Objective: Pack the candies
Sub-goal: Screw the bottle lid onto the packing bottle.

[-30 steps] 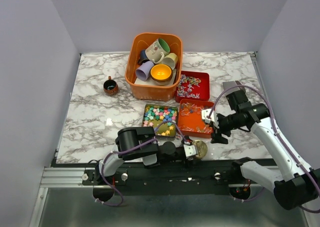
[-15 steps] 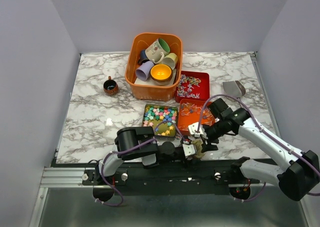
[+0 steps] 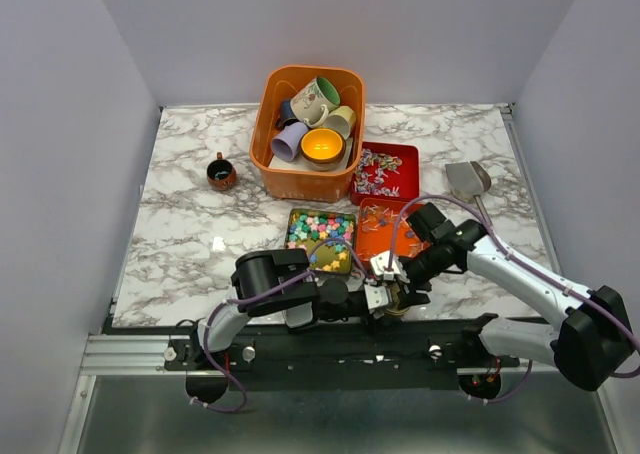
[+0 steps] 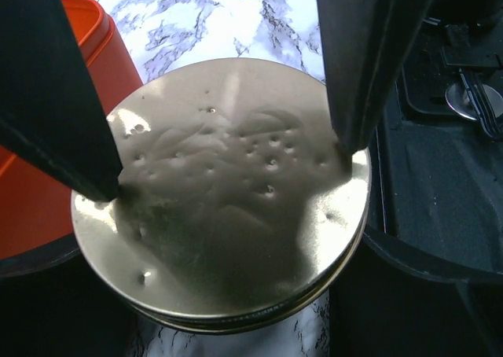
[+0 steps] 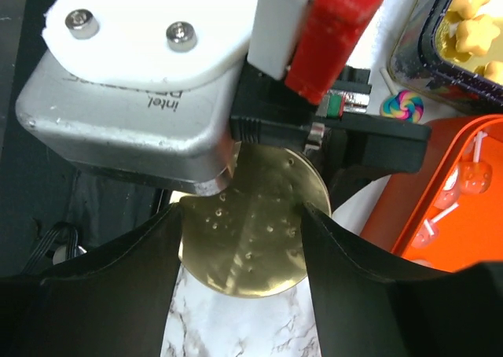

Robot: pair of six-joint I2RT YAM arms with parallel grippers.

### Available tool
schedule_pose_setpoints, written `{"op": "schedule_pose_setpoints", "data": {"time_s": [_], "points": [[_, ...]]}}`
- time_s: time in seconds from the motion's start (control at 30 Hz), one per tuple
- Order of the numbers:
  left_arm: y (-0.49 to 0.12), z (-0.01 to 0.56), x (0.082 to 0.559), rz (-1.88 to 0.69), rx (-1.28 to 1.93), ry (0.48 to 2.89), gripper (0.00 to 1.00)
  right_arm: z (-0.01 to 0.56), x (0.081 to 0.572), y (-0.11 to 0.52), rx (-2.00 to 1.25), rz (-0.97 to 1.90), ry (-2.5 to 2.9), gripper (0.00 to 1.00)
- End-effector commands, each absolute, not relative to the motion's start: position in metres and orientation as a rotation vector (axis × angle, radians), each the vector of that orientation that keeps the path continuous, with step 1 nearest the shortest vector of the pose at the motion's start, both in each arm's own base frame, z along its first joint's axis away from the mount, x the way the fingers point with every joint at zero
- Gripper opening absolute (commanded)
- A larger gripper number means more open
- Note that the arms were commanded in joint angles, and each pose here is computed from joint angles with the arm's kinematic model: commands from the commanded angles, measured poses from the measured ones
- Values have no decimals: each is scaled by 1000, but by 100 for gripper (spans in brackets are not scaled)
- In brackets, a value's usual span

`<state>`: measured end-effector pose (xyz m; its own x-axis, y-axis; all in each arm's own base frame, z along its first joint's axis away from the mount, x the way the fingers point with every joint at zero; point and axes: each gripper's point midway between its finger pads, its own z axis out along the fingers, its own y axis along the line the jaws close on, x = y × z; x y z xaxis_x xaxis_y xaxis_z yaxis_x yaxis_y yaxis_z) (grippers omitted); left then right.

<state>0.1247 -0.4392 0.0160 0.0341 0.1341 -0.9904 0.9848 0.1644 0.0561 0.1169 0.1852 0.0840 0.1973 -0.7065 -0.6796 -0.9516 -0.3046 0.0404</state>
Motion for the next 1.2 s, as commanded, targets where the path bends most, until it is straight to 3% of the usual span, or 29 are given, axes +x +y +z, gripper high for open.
{"op": "schedule_pose_setpoints", "data": {"time_s": [0.0,0.37,1.17], "points": [[-391,43,243,-679,744,1402,0,70,112,185,-2119,866,1536,67],[-378,47,263,-635,675,1420,0,49,114,172,-2175,751,1571,62],[-354,42,277,-630,695,1443,0,48,120,147,-2142,634,1687,65]]}}
